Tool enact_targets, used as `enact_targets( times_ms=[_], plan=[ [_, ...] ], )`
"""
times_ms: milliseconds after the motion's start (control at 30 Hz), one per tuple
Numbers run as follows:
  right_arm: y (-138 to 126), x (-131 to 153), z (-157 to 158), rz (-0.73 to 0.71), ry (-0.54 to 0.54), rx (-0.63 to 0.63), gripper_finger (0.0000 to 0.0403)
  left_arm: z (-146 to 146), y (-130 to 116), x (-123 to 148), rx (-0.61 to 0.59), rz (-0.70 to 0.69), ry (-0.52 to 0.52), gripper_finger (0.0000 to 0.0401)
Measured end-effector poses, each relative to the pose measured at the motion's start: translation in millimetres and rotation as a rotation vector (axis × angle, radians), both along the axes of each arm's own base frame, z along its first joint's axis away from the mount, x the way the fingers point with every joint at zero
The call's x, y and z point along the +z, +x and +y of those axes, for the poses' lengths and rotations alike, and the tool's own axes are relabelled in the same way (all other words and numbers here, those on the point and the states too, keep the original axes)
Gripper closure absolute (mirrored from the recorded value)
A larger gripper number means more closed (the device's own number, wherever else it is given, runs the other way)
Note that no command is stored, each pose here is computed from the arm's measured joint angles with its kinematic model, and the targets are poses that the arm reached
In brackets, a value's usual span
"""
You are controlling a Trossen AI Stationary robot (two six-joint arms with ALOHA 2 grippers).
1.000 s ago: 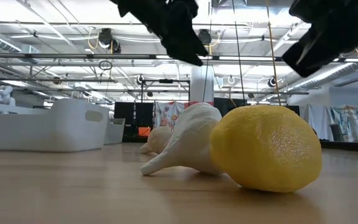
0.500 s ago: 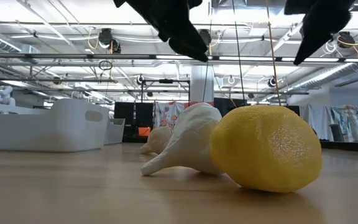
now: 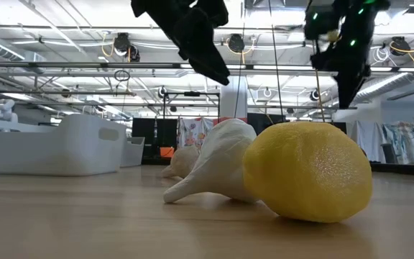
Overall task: Sort produce into baskets
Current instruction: Put the red tomato into the gray bin
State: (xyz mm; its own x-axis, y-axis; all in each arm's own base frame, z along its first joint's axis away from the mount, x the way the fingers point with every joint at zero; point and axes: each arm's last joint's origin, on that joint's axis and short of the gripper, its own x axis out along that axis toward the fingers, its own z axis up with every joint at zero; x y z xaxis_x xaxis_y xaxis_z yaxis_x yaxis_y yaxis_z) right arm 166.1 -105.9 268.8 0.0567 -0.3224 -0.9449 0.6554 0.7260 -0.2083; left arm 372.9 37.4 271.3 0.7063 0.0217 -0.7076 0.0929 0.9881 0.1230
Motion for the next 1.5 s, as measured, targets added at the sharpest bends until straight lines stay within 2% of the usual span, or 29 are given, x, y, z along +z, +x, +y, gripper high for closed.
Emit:
enact_targets(
  times_ms=[200,433,567,667,733,900,1000,1167,1333,1500],
  plan=[
    [8,-23,-24,0.133,0.036,-0.047,0.0246,0,-2,-2,-0.001,0.028,-0.001,0.0031],
    [15,-44,-36,0.237,0.109,-0.049,0.0194,0,-3,-2,-0.017,0.038,0.013,0.0031],
    [20,-49,-46,0.350,0.191,-0.070,0.0155,0,-3,-2,-0.031,0.039,0.026,0.0031],
    [25,-51,-56,0.434,0.193,-0.113,0.0127,0,-3,-2,-0.032,0.038,0.027,0.0031],
    [30,-52,-64,0.486,0.189,-0.096,0.0112,0,-3,-2,-0.032,0.038,0.026,0.0031],
    [37,-45,-71,0.545,0.259,-0.057,0.0089,0,-4,-4,-0.032,0.058,0.023,0.0031],
    [37,-39,-71,0.486,0.324,-0.027,0.0085,0,-5,-6,-0.032,0.059,0.022,0.0031],
    [23,-21,-76,0.255,0.375,-0.020,0.0085,1,-7,-16,-0.026,0.072,0.019,0.0031],
    [1,-9,-80,0.101,0.287,-0.100,0.0085,7,-9,-20,0.009,0.076,0.000,0.0031],
    [-14,-22,-80,0.046,0.243,-0.157,0.0085,7,-8,-20,0.008,0.065,0.001,0.0031]
  ],
)
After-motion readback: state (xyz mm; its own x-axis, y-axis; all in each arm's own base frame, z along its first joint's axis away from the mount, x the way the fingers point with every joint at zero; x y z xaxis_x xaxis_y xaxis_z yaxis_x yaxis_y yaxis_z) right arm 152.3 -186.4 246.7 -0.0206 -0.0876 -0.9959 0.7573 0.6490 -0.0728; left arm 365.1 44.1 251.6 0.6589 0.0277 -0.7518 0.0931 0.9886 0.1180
